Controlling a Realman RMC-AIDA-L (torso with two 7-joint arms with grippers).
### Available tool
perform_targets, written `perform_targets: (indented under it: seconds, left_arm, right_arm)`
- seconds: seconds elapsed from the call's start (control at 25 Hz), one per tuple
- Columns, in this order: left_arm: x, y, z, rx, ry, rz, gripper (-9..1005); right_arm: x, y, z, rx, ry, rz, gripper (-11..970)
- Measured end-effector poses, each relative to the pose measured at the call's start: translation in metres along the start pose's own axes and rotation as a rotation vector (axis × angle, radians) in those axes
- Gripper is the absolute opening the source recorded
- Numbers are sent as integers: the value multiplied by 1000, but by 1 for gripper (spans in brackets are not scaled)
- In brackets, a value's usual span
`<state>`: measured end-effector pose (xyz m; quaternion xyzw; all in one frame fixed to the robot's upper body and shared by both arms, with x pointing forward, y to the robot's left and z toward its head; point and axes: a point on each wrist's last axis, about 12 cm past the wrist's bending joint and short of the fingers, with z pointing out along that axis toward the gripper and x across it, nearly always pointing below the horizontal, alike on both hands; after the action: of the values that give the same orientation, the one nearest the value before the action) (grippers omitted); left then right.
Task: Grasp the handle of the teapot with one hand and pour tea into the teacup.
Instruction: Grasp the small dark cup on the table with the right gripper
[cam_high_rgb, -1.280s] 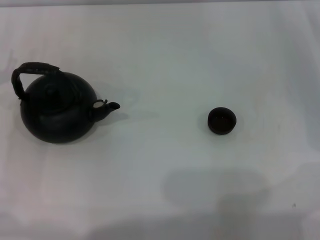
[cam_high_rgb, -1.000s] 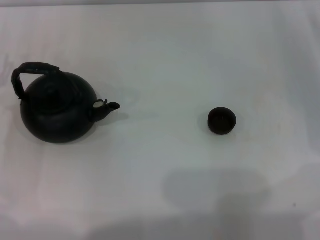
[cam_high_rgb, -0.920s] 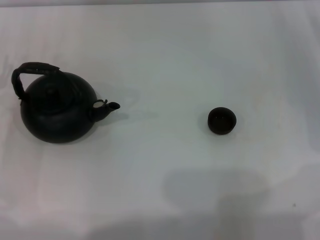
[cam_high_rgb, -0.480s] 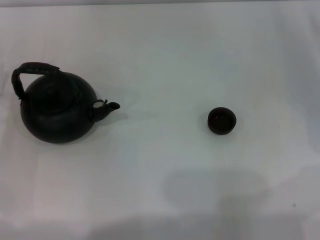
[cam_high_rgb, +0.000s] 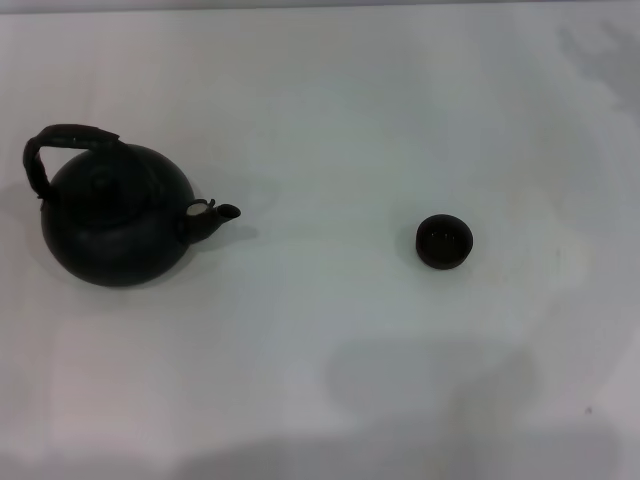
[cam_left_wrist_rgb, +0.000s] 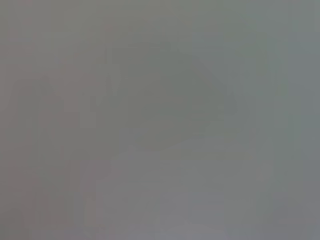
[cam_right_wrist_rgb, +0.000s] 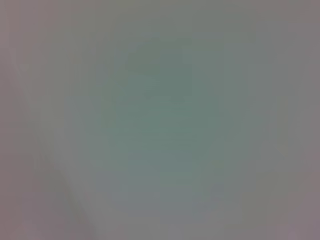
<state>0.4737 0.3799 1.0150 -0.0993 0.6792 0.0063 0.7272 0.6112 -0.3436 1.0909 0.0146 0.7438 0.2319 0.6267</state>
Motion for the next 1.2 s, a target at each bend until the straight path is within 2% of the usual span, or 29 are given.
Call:
perform_targets:
  seconds: [0.12,0.24,0.36,0.48,0.72,0.8,0.92,1.0,1.12,1.16,1.2]
  left_arm:
    - [0,2,-1,-20,-3,-10,849]
    - [1,4,-3,-45,-8,-22,849]
    - [1,4,-3,-47,-6,-23,849]
    - [2,3,-3,-47,-3,-27,849]
    - [2,2,-3,-45,0,-31,848]
    - [3,2,-3,-45,1,-31,848]
    - [3,2,-2,-45,1,-32,847]
    - [3,2,-2,-45,2,-32,847]
    - [3,1,-2,-45,1,-33,847]
    - [3,1,-2,-45,0,-34,847]
    - [2,0,-1,-44,0,-34,847]
  right_arm:
    - [-36,9,11,-106,54,-56,826]
    - [-72,27,22,-215,113,-149,826]
    - [-94,43,31,-292,200,-215,826]
    - [-106,59,40,-327,325,-282,826]
    - [-109,102,46,-425,555,-533,827]
    - [-106,113,45,-432,612,-579,827]
    - [-99,134,41,-413,746,-660,827]
    - [-97,140,40,-399,783,-684,827]
    - [-87,159,37,-366,898,-755,827]
    - [-84,165,36,-363,938,-779,828]
    - [-76,179,36,-356,1010,-811,828]
